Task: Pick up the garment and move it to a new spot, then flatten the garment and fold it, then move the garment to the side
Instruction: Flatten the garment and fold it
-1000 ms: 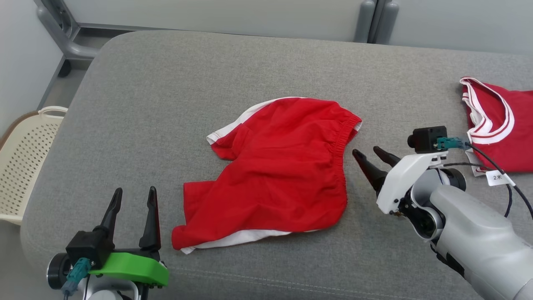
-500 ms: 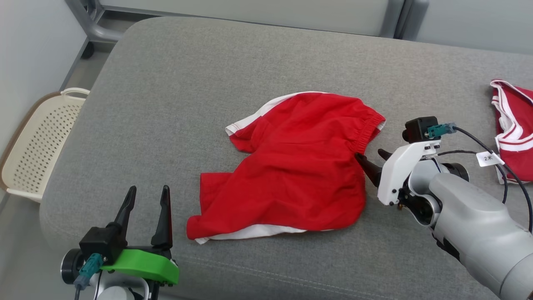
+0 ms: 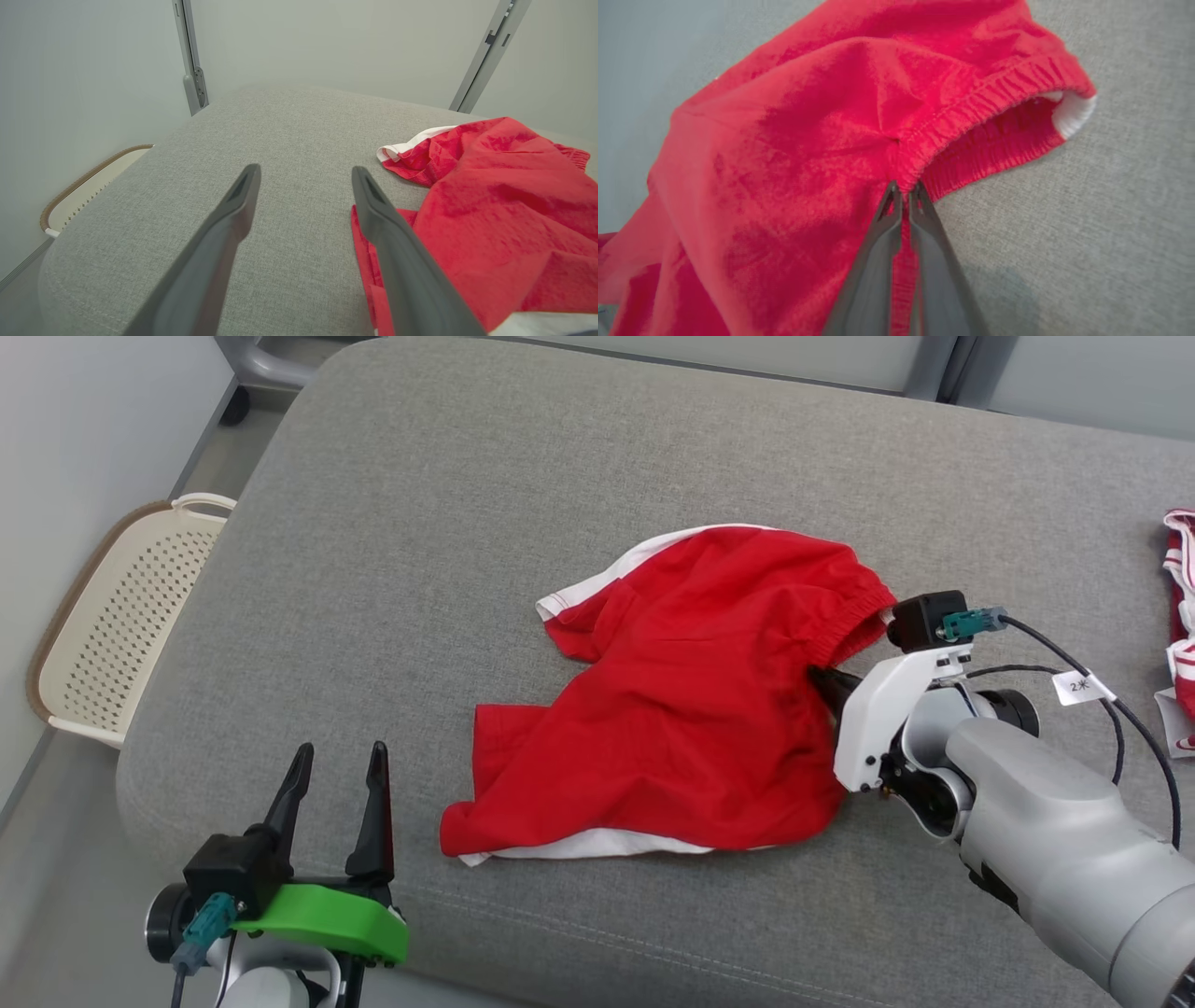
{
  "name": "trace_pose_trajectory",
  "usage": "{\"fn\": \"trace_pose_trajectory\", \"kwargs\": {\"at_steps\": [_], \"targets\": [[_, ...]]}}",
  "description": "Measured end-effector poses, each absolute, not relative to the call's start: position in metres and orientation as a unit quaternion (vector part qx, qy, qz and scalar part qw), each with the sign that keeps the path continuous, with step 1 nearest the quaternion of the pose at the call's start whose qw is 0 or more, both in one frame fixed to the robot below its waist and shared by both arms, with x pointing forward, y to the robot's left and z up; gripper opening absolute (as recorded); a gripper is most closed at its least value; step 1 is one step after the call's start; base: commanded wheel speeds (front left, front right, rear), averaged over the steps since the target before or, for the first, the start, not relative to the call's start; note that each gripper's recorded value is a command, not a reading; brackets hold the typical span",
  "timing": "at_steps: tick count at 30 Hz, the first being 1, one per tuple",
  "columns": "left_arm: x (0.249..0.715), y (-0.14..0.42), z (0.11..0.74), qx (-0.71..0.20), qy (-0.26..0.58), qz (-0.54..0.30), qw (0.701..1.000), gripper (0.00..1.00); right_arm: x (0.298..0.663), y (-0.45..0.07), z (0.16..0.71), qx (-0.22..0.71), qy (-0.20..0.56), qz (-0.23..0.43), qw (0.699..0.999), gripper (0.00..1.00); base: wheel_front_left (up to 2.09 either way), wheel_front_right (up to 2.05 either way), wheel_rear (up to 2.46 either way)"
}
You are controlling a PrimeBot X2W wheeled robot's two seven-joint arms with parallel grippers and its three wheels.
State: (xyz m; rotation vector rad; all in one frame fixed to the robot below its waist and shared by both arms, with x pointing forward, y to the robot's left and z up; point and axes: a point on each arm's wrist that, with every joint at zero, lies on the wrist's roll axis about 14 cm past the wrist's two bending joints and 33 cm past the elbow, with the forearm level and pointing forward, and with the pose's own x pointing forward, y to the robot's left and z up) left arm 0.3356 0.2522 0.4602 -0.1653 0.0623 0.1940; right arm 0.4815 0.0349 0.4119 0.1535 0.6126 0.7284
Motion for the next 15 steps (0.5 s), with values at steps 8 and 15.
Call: {"fn": "trace_pose_trajectory", "kwargs": {"at_steps": [8,15], "targets": [[0.341,0.243,0.465,-0.086,0.022,0.08,0.993,1.0,0.486,0.012,0.447,0.105,0.217,0.346,0.907,0.0,0.0,0.0,0.0],[0.345,0.232,0.466,-0.086,0.02,0.059,0.994,1.0,0.474,-0.015,0.472,0.144,0.187,0.345,0.908,0.0,0.0,0.0,0.0]]}}
